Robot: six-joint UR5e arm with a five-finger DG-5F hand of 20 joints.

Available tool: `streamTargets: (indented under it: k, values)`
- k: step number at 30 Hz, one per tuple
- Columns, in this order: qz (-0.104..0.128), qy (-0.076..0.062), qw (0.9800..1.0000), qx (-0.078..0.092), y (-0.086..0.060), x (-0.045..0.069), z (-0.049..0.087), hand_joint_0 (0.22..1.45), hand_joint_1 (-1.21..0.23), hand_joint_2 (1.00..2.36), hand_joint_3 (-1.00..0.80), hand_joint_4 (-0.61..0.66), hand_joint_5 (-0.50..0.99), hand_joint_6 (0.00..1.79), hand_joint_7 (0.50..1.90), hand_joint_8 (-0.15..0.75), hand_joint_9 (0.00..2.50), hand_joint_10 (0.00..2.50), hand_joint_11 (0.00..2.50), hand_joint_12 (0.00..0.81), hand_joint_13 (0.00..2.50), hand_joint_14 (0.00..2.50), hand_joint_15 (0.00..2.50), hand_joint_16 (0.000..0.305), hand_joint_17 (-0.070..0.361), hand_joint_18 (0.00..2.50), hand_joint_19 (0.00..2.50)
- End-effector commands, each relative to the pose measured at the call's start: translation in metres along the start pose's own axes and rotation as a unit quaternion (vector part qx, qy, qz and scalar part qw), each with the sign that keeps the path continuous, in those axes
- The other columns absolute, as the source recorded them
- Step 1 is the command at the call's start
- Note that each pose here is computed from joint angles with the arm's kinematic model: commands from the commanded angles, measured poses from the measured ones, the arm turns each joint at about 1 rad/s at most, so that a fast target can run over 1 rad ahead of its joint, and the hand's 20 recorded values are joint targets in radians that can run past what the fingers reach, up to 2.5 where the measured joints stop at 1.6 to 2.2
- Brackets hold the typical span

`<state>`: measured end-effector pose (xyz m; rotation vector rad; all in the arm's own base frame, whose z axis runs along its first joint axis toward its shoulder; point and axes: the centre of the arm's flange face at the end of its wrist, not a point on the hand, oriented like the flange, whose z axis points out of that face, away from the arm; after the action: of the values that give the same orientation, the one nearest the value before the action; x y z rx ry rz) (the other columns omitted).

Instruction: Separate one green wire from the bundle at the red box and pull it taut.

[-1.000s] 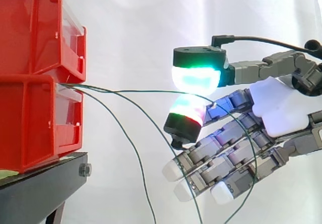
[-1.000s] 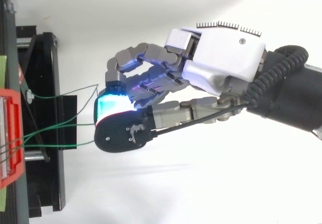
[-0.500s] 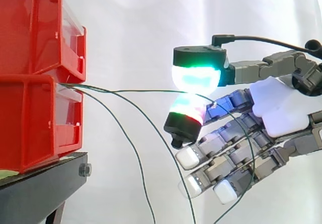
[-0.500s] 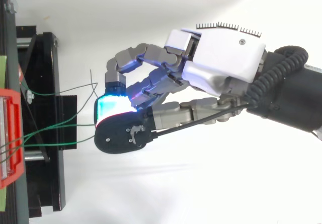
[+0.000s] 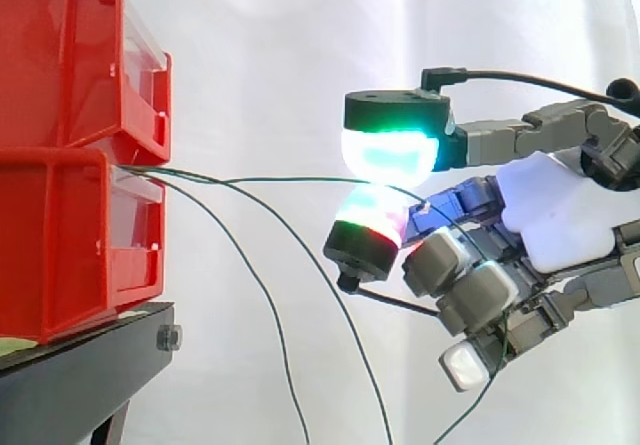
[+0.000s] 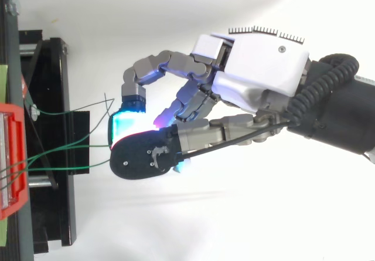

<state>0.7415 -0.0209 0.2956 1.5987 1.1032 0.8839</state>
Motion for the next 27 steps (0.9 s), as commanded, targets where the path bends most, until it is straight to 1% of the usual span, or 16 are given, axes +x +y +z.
streamTargets:
  k: [1,5,7,10,11,12,13,14,15,16,17,18,19,22,24,27]
  values:
    - [0.000,-0.001,1.0000,0.000,0.0001,-0.0011,0.0003,0.61,-0.73,1.02,-0.16,0.01,-0.12,0.88,1.23,0.295,1.20,0.02,1.21,0.405,1.29,0.02,1.34,0.060,0.135,0.82,0.71]
    - [0.000,0.000,1.0000,0.000,0.0000,-0.0001,0.0000,0.61,-0.72,1.02,-0.17,0.01,-0.12,0.88,1.23,0.289,1.21,0.02,1.28,0.372,1.39,0.00,1.55,0.059,0.132,0.87,0.80]
    - [0.000,0.000,1.0000,0.000,-0.0001,0.0010,-0.0003,0.61,-0.72,1.02,-0.17,0.01,-0.12,0.88,1.22,0.287,1.22,0.02,1.31,0.365,1.41,0.10,1.58,0.058,0.132,0.90,0.84]
    - [0.001,0.001,1.0000,-0.001,-0.0002,0.0022,-0.0005,0.61,-0.72,1.02,-0.18,0.02,-0.12,0.88,1.22,0.279,1.25,0.02,1.43,0.342,1.37,0.54,1.46,0.057,0.128,0.94,0.91]
    - [0.001,0.001,1.0000,-0.001,-0.0002,0.0022,-0.0005,0.61,-0.72,1.02,-0.18,0.02,-0.12,0.88,1.22,0.279,1.25,0.01,1.43,0.347,1.36,0.55,1.46,0.057,0.128,0.94,0.91]
    - [0.001,0.001,1.0000,-0.001,-0.0002,0.0022,-0.0005,0.61,-0.72,1.02,-0.18,0.02,-0.12,0.88,1.22,0.280,1.25,0.01,1.45,0.350,1.35,0.71,1.40,0.056,0.126,0.96,0.94]
    - [0.001,0.001,1.0000,-0.001,-0.0001,0.0021,-0.0005,0.61,-0.72,1.02,-0.19,0.02,-0.12,0.88,1.21,0.277,1.25,0.01,1.46,0.338,1.34,0.93,1.33,0.055,0.124,0.98,0.98]
    - [0.001,0.001,1.0000,-0.001,-0.0001,0.0021,-0.0005,0.61,-0.72,1.02,-0.19,0.02,-0.12,0.88,1.21,0.274,1.25,0.01,1.47,0.327,1.33,1.04,1.28,0.054,0.123,0.99,1.01]
    - [0.001,0.002,1.0000,-0.001,-0.0002,0.0034,-0.0007,0.61,-0.71,1.02,-0.20,0.02,-0.13,0.88,1.21,0.278,1.25,0.01,1.47,0.327,1.31,1.28,1.19,0.054,0.121,1.02,1.05]
    - [0.001,0.001,1.0000,-0.001,0.0000,0.0023,-0.0004,0.61,-0.71,1.02,-0.20,0.03,-0.13,0.88,1.20,0.278,1.25,0.01,1.47,0.323,1.32,1.38,1.12,0.052,0.118,1.04,1.09]
    - [0.001,0.001,1.0000,-0.001,0.0000,0.0023,-0.0004,0.61,-0.71,1.02,-0.20,0.03,-0.13,0.88,1.20,0.278,1.25,0.01,1.47,0.321,1.32,1.39,1.13,0.052,0.118,1.05,1.11]
    - [0.001,0.002,1.0000,-0.002,0.0000,0.0033,-0.0006,0.61,-0.71,1.02,-0.20,0.03,-0.13,0.88,1.20,0.270,1.25,0.01,1.49,0.330,1.32,1.58,1.04,0.051,0.114,1.09,1.20]
    - [0.002,0.001,1.0000,-0.001,-0.0001,0.0032,-0.0007,0.61,-0.70,1.02,-0.20,0.03,-0.13,0.88,1.20,0.276,1.25,0.01,1.48,0.333,1.31,1.68,1.00,0.050,0.113,1.12,1.23]
    - [0.001,0.002,1.0000,-0.001,-0.0003,0.0033,-0.0008,0.61,-0.70,1.02,-0.21,0.03,-0.13,0.88,1.19,0.276,1.25,0.01,1.49,0.330,1.29,1.80,0.95,0.050,0.112,1.14,1.25]
    - [0.001,0.002,1.0000,-0.001,-0.0003,0.0033,-0.0008,0.61,-0.70,1.02,-0.21,0.04,-0.13,0.88,1.19,0.276,1.25,0.01,1.48,0.325,1.29,1.80,0.95,0.049,0.111,1.14,1.26]
    - [0.002,0.002,1.0000,-0.001,-0.0003,0.0033,-0.0008,0.62,-0.70,1.02,-0.21,0.03,-0.13,0.88,1.18,0.269,1.27,0.00,1.56,0.332,1.29,1.82,0.96,0.049,0.111,1.15,1.26]
